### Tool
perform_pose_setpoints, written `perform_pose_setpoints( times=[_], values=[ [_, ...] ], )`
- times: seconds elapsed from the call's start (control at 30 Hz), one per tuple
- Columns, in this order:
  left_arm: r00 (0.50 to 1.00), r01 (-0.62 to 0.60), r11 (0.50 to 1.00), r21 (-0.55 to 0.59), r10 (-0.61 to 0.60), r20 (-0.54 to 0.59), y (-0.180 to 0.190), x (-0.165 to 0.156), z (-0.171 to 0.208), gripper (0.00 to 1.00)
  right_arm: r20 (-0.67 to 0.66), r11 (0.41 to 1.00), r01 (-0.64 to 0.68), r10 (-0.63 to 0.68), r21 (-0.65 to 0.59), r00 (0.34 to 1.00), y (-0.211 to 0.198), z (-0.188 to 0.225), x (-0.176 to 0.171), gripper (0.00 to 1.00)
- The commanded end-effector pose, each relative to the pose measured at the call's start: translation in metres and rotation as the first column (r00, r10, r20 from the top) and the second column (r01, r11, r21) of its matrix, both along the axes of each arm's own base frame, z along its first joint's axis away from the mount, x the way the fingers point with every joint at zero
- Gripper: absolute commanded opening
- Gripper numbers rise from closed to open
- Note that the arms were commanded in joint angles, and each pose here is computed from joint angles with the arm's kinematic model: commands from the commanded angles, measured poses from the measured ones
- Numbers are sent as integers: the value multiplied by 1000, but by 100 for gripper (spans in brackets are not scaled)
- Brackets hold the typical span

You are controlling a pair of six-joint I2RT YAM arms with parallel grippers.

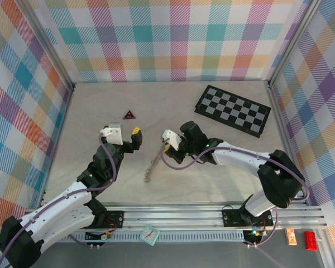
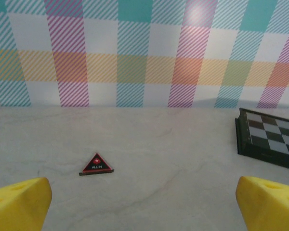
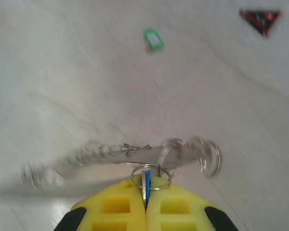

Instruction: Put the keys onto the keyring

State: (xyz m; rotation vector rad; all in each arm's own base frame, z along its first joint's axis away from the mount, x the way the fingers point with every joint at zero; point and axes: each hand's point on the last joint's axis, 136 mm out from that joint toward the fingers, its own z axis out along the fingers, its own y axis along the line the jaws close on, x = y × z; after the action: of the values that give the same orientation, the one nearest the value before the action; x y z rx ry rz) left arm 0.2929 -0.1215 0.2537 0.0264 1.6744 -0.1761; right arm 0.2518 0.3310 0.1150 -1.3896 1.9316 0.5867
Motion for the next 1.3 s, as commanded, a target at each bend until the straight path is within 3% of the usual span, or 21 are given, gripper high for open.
perform_pose_setpoints(
  times=[0.0, 0.47, 0.7, 0.93, 1.1, 1.27],
  values=[
    [1000, 0, 999, -41, 1, 20, -2, 4, 13, 98, 58, 972, -16, 31, -236, 998, -27, -27, 6, 0],
    [1000, -15, 999, -28, 15, 0, -3, 11, 7, 99, -15, 869, -62, 63, -491, 998, -69, -55, -5, 0],
    [996, -92, 995, -48, 91, -14, 11, 11, 3, 99, -58, 795, -68, 41, -602, 997, -97, -73, -17, 0],
    [992, -120, 991, -62, 118, -36, 17, 12, 3, 100, -136, 758, -118, 39, -642, 990, -111, -91, -33, 22],
    [997, -72, 995, -66, 69, -33, 10, 11, 3, 100, -100, 835, -72, 20, -545, 995, -93, -69, -27, 36],
    [999, -1, 998, -58, -2, -50, -3, 12, 0, 100, -62, 953, 131, -154, -274, 986, -73, -16, -6, 39]
  ],
)
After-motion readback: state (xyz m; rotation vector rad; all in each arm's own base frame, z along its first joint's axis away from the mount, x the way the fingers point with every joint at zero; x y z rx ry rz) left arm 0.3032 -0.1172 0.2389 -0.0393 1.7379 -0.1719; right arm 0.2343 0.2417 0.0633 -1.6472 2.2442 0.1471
